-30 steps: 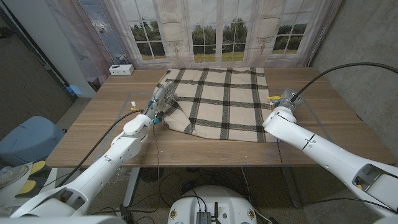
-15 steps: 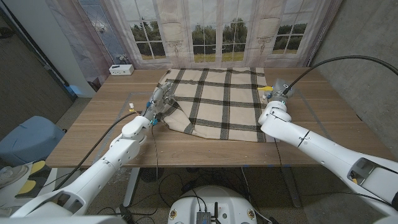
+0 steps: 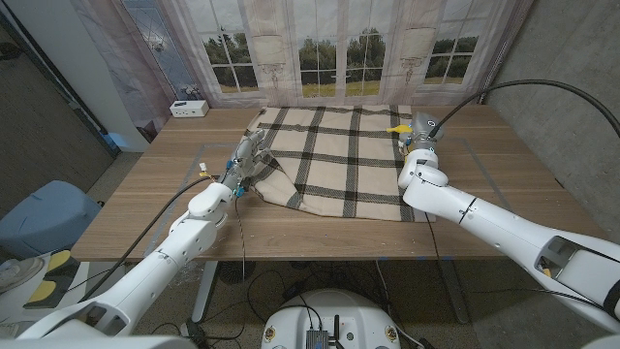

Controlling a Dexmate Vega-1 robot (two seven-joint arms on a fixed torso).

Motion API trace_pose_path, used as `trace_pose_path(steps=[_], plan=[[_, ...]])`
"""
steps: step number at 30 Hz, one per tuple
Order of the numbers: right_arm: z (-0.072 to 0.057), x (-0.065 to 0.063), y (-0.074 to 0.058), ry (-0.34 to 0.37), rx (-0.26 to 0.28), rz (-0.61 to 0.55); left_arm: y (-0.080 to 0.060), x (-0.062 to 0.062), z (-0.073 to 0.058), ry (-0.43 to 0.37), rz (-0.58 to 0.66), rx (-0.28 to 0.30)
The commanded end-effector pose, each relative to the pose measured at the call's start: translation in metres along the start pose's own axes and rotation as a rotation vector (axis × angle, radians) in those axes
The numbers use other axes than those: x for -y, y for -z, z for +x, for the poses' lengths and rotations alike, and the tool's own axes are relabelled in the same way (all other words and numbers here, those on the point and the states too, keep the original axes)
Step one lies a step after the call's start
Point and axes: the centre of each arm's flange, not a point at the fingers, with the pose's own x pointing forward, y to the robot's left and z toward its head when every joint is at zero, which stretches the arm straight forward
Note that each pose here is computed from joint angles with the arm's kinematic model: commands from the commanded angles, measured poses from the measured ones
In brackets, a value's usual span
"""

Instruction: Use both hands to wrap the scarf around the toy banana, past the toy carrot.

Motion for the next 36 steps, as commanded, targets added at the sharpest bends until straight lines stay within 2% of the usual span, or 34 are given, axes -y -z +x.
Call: trace_pose_path(steps=[1, 20, 36], plan=[[0.009, 0.000, -0.027, -0.015, 0.133, -0.013, 0.000, 0.000, -0.007, -0.010, 0.003, 0.002], [0.017, -0.015, -0.075, -0.079, 0.320, -0.046, 0.001, -0.004, -0.016, -0.029, -0.002, 0.004], [0.018, -0.029, -0.107, -0.144, 0.449, -0.072, 0.005, -0.006, -0.018, -0.038, -0.011, 0.000]])
